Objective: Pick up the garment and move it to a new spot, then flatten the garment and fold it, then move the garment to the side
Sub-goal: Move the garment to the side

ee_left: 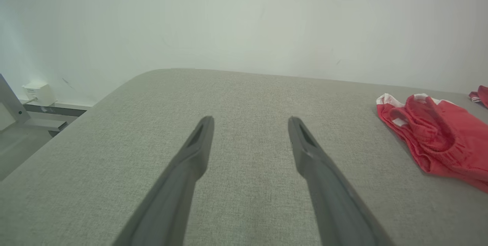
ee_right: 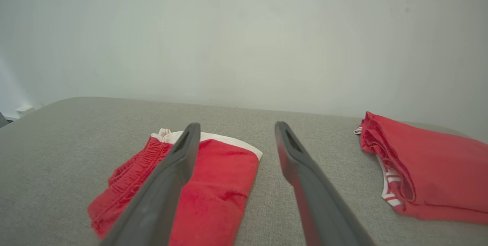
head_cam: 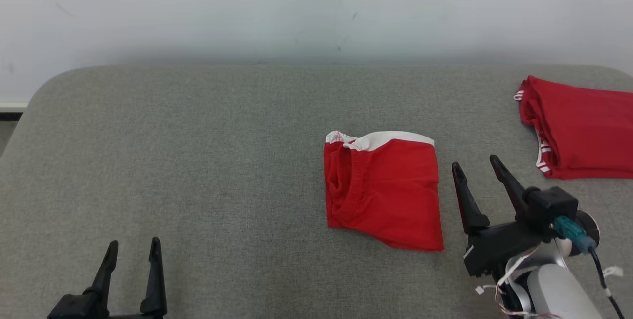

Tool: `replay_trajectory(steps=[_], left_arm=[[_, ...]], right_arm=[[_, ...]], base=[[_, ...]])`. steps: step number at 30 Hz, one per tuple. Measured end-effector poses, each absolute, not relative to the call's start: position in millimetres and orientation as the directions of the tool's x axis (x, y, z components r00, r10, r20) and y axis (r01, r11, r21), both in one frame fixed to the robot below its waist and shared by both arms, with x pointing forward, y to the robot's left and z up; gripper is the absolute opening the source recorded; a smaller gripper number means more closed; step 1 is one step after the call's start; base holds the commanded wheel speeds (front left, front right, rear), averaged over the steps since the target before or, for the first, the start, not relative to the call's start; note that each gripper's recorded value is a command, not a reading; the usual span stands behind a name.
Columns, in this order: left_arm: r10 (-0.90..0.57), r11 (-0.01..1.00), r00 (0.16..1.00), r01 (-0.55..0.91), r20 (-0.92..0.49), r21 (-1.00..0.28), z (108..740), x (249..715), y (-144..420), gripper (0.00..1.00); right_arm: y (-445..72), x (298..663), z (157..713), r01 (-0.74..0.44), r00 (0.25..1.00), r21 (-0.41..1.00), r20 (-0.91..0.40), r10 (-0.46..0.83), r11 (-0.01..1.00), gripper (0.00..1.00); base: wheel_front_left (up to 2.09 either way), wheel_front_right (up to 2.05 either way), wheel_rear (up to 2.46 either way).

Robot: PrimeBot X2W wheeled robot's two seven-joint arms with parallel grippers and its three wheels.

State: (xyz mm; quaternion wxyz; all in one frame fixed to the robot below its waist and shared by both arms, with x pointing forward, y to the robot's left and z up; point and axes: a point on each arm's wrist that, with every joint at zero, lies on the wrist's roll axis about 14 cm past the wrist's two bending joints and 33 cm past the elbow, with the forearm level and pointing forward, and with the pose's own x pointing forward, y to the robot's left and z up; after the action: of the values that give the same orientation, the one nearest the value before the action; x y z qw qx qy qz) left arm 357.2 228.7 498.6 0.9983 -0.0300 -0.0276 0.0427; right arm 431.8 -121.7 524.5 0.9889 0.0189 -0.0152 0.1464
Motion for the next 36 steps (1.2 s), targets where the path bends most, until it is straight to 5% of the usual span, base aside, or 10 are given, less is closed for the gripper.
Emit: replay_trajectory(steps=[15, 30, 31, 32, 36], left_arm=[[0.112, 0.992, 0.994, -0.111, 0.011, -0.060, 485, 373, 238, 1.00], [0.107, 0.993, 0.994, -0.108, -0.027, -0.052, 471, 383, 237, 1.00], [0.099, 0.993, 0.995, -0.101, -0.026, -0.054, 471, 385, 236, 1.00], [0.098, 0.994, 0.995, -0.099, -0.026, -0.055, 471, 386, 235, 1.00], [0.089, 0.994, 0.996, -0.091, -0.028, -0.054, 470, 389, 233, 1.00]], right_arm=[[-109, 489, 448, -0.306, 0.921, 0.026, -0.243, 0.303, 0.952, 1.00], [-86, 472, 383, -0.251, 0.875, 0.187, -0.376, 0.305, 0.950, 1.00], [-86, 472, 383, -0.243, 0.877, 0.193, -0.375, 0.300, 0.951, 0.40], [-86, 472, 382, -0.243, 0.877, 0.195, -0.375, 0.301, 0.950, 0.00], [-83, 477, 384, -0.259, 0.875, 0.190, -0.369, 0.313, 0.947, 0.00]], base=[[0.00, 0.00, 0.00], [0.00, 0.00, 0.00], [0.00, 0.00, 0.00], [0.00, 0.00, 0.00], [0.00, 0.00, 0.00]])
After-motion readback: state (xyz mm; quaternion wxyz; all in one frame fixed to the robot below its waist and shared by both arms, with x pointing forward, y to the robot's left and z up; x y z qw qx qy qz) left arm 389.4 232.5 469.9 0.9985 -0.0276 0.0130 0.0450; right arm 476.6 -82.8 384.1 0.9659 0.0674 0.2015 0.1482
